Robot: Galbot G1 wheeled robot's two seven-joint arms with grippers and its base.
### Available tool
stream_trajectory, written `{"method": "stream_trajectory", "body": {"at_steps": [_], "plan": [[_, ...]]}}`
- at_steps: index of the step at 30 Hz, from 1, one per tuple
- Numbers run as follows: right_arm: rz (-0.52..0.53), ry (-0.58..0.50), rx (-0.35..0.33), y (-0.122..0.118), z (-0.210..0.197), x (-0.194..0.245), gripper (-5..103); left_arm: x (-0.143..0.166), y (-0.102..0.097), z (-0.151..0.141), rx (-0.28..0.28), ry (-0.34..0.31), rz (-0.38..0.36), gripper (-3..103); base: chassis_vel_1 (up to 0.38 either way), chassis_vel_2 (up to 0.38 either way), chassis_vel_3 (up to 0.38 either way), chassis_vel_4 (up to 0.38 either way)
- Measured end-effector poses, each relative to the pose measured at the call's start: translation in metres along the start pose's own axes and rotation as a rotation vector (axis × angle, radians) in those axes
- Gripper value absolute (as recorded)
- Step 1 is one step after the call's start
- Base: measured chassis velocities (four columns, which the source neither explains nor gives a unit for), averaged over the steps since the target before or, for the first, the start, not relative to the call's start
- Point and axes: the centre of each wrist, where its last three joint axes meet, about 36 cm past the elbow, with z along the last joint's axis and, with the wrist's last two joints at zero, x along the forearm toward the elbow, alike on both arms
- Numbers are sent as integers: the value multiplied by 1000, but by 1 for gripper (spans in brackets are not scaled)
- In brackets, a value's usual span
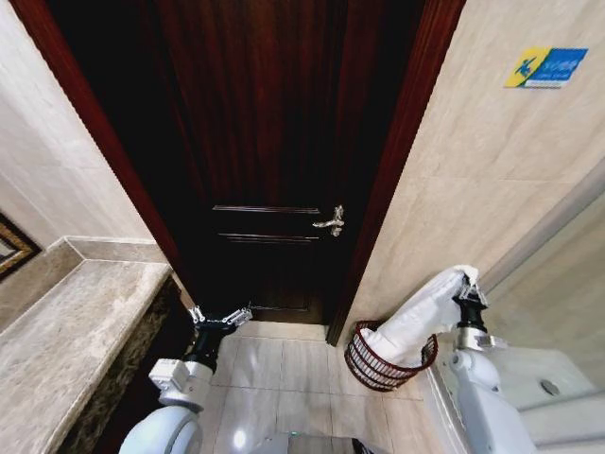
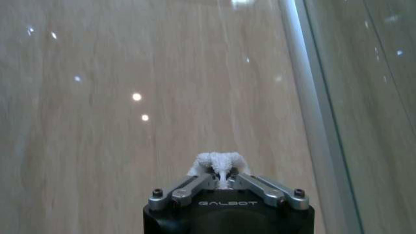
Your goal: Discard the used towel into the hamper.
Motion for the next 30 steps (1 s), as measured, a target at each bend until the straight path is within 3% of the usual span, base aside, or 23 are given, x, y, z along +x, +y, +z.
{"method": "stream_trajectory", "body": {"at_steps": [11,25,30], "plan": [[-12,151,8,-13,57,27,2,0,0,0,0,0,0,100,0,0,0,0],[12,323,-54,8,99,64,2,0,0,0,0,0,0,100,0,0,0,0],[25,438,-67,9,118,87,2,0,0,0,0,0,0,100,0,0,0,0]]}}
